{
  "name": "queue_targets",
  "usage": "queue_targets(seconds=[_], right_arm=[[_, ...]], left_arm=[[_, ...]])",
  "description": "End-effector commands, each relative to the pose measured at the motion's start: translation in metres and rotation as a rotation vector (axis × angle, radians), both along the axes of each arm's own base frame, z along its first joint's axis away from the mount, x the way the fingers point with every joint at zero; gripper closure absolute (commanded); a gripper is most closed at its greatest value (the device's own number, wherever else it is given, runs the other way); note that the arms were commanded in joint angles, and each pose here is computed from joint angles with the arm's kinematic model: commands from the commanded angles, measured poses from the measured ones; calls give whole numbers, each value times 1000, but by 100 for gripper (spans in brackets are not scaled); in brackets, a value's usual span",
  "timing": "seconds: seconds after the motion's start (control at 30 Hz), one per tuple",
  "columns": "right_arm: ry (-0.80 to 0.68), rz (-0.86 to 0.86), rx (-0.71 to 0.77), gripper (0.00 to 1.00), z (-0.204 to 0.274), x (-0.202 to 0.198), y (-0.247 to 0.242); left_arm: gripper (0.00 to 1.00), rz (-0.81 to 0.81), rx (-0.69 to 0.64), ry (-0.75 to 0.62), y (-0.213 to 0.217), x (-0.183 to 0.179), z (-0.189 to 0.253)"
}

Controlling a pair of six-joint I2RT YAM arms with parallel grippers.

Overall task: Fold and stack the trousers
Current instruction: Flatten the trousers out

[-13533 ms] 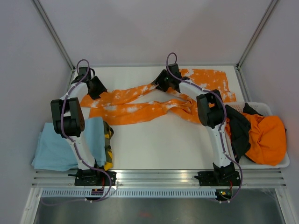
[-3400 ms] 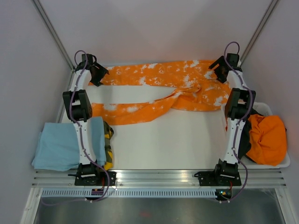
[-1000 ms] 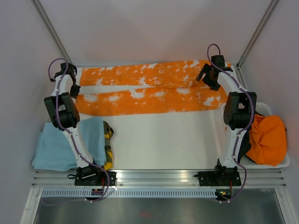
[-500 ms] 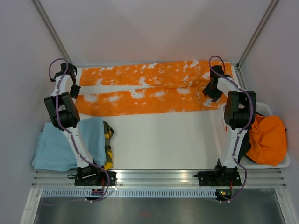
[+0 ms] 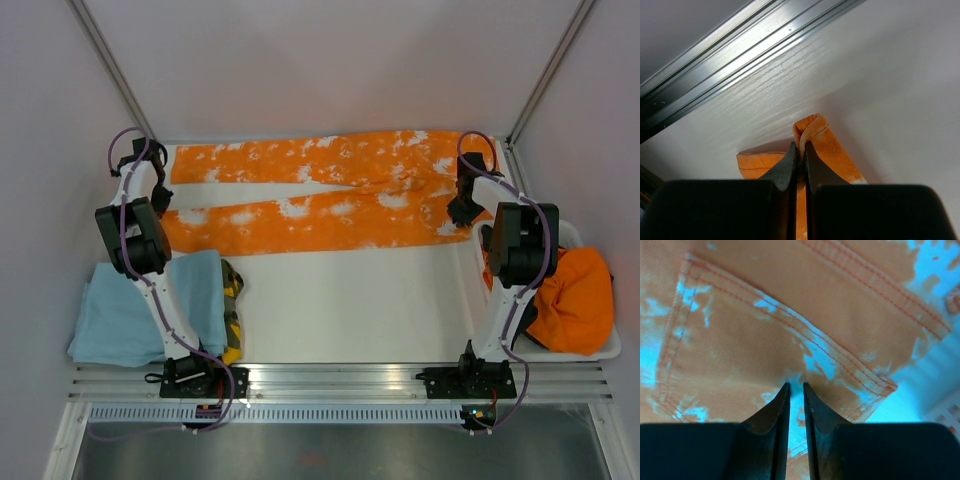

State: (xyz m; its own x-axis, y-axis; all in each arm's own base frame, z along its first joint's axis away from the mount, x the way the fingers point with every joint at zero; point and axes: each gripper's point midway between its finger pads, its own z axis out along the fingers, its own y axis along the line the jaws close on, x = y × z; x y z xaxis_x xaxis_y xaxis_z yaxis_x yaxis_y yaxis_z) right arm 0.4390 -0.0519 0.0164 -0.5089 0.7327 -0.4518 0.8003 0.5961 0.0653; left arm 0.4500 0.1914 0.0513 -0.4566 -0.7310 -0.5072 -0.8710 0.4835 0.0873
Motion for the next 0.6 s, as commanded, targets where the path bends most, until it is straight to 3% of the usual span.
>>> queue_targets(seconds=[0.0,0.2,0.33,0.47,0.57], right_arm=[[262,-77,-65,78,-17,-82,-26],[269,-89,-106,77,-4,-91,-33],[220,12,-36,75,-7,-66,-20],[96,184,-23,58,16,-15,3],[-87,294,4,47,58,40,23]], left_arm=[[98,-14,105,55,20,-14,17],[98,-26,146,111,26,-26,20],[98,-47,148,99,26,-21,23],[98,-104,123,9,20,-1,32],[98,-150,120,-51,15,17,41]])
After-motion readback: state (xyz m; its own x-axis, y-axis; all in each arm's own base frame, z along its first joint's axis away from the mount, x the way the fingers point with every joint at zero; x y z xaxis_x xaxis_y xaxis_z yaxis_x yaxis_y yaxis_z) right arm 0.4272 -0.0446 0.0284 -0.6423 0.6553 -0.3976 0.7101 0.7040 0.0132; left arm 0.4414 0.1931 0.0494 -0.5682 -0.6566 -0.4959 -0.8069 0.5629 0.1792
